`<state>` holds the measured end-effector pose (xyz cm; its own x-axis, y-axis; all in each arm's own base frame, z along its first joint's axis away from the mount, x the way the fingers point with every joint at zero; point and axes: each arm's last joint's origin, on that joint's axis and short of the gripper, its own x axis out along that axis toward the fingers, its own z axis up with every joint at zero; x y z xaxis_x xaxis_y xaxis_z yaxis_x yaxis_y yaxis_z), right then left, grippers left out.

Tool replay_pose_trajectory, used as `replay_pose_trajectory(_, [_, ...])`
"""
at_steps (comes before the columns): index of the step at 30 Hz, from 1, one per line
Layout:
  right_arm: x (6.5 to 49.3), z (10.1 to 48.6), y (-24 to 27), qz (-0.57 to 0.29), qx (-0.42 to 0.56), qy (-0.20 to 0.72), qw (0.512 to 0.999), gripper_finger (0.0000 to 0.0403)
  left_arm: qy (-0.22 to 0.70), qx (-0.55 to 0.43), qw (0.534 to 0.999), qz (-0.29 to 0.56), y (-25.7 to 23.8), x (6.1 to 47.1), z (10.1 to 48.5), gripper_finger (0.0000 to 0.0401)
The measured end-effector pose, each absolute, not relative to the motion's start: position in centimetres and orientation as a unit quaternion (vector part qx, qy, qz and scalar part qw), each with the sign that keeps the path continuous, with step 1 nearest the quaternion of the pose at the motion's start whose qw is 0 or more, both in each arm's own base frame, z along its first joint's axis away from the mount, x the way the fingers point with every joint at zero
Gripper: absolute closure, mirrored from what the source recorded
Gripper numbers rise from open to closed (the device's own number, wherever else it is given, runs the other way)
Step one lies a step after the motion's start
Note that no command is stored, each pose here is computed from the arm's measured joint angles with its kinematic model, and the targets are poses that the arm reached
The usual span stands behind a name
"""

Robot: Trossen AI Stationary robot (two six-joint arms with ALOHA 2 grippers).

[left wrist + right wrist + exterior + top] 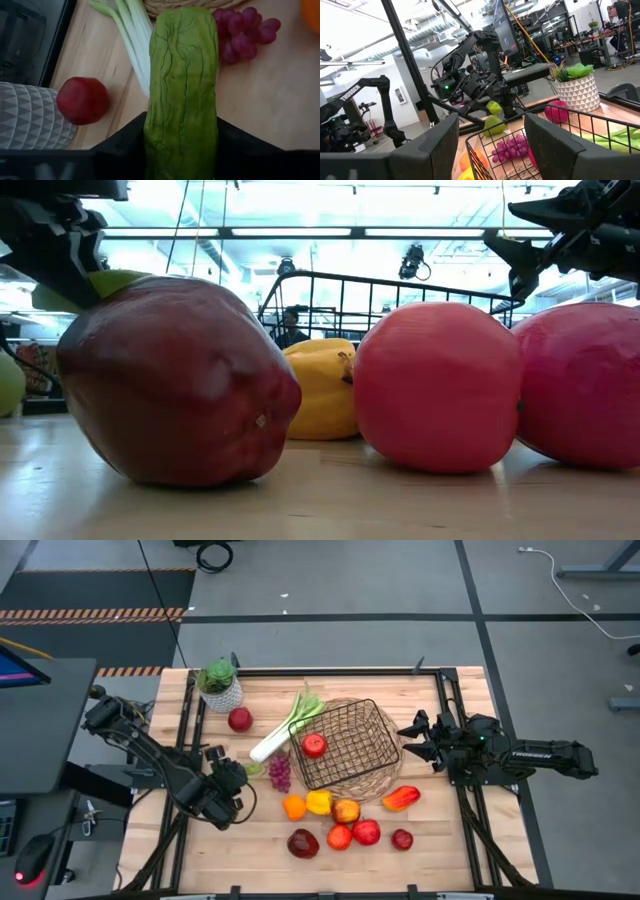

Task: Build produce basket
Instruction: Put the green cucumber into the black wire basket

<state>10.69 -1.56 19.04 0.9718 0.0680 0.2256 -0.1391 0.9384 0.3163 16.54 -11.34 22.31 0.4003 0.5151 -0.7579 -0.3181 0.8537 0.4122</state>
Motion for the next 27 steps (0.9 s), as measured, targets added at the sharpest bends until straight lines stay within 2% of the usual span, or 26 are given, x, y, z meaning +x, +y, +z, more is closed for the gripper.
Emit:
replay_pose_trajectory(16, [10.7,19.0,-1.6,0.053,0.167,-0.106,0.979,0.0172,0.404,0.139,0.863,0.272,-11.9,16.4,22.7,0.0229])
replay_pose_trajectory(27, [10.7,19.0,-1.6,0.053,0.167,-0.106,0.979,0.0172,0.348,0.281,0.880,0.159,-12.7,20.8,23.8,0.0229])
